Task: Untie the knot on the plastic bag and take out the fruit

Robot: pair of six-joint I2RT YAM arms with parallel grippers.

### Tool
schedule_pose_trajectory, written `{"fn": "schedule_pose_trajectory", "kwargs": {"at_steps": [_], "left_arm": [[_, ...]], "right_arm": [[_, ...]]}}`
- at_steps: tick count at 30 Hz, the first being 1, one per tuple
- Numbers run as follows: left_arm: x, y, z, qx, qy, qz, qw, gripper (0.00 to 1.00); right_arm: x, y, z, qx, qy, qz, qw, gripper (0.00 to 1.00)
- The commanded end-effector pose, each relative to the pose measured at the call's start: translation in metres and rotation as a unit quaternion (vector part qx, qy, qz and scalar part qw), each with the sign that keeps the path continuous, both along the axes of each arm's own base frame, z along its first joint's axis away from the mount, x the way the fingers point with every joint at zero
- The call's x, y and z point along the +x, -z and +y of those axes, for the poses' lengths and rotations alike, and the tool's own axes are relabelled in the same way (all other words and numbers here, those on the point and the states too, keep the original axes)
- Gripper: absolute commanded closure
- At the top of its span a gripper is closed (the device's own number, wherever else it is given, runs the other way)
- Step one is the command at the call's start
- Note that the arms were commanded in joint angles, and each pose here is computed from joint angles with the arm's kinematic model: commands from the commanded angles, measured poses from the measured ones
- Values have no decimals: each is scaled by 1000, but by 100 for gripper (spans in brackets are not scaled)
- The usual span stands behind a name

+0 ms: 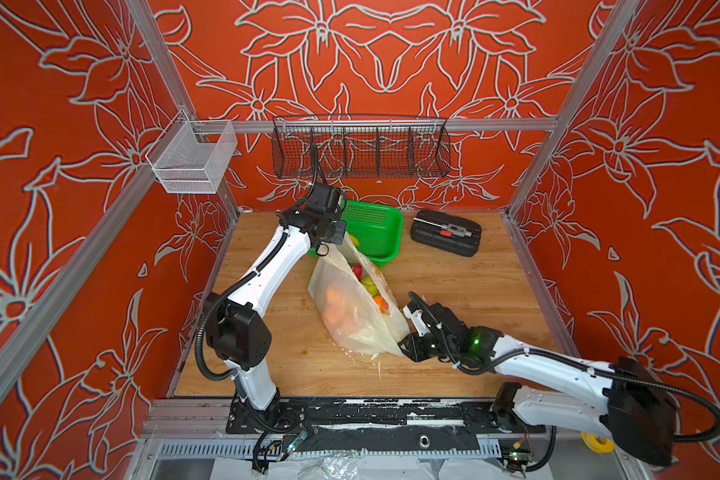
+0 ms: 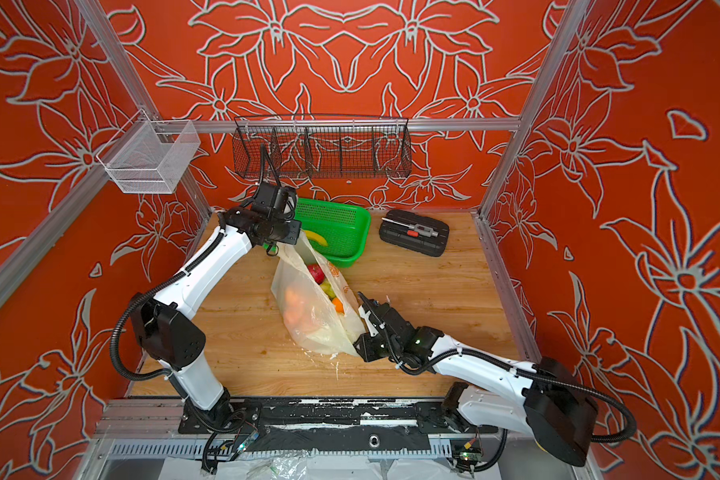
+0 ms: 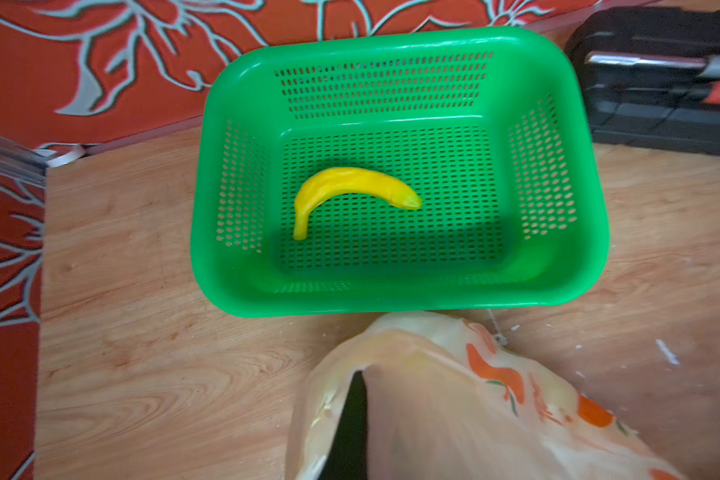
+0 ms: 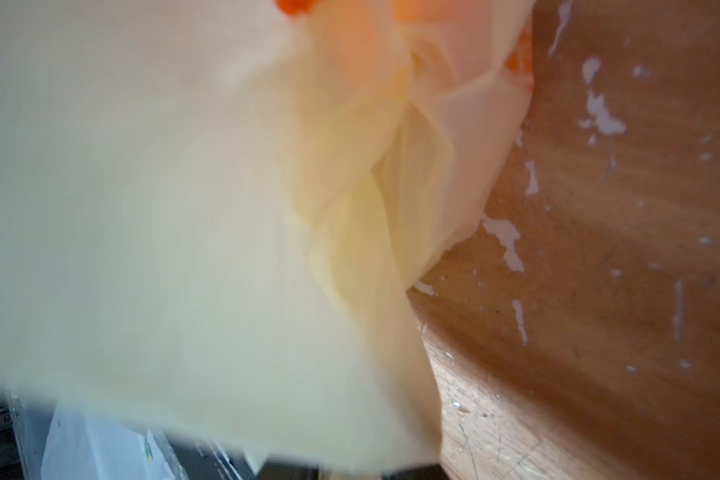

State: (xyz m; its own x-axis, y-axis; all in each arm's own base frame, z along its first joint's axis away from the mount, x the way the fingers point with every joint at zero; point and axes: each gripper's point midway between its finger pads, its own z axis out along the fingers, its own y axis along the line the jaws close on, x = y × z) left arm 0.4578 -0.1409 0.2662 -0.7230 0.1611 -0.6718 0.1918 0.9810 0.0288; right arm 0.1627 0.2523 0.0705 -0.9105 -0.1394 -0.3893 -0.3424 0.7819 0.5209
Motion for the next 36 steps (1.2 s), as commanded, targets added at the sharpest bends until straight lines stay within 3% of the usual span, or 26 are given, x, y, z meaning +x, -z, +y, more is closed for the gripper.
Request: {"fn": "schedule_pose_trajectory", "kwargs": {"at_steps": [1,2,5,7,10,15,20,24,30,36], "left_arm": [[2,-11,-17,-48,16,0,999,100],[0,-12,-19,-55,20,0,998,95],[-11,-18,-23,-79,31,-8,996,62],[-21,-20,-24,-92,35,-11,995,51],[-37,-22,-19,-102,27,-8,994,45],[-72,-24,-16,-136,19,-2,991,43],[-110,-17,-30,-172,16,12,985,42],[-134,2,-47,-191,8,40,981,38],[-144,42,-71,-123,25,81,989,31],[-142,88,-70,-48,24,145,988,30]], "right_arm": [[-4,11,3,-9,5,28,1000,70],[-3,11,3,-15,2,31,999,67],[2,-2,4,-11,5,12,1000,53],[10,-20,0,-6,18,-21,1000,39],[22,-56,-6,9,35,-79,996,23],[45,-124,-19,28,75,-184,980,8],[70,-175,-22,15,106,-252,962,6],[92,-184,-13,-20,115,-270,956,6],[125,-145,-19,-133,157,-247,947,7],[127,-95,-15,-159,137,-209,955,11]]}}
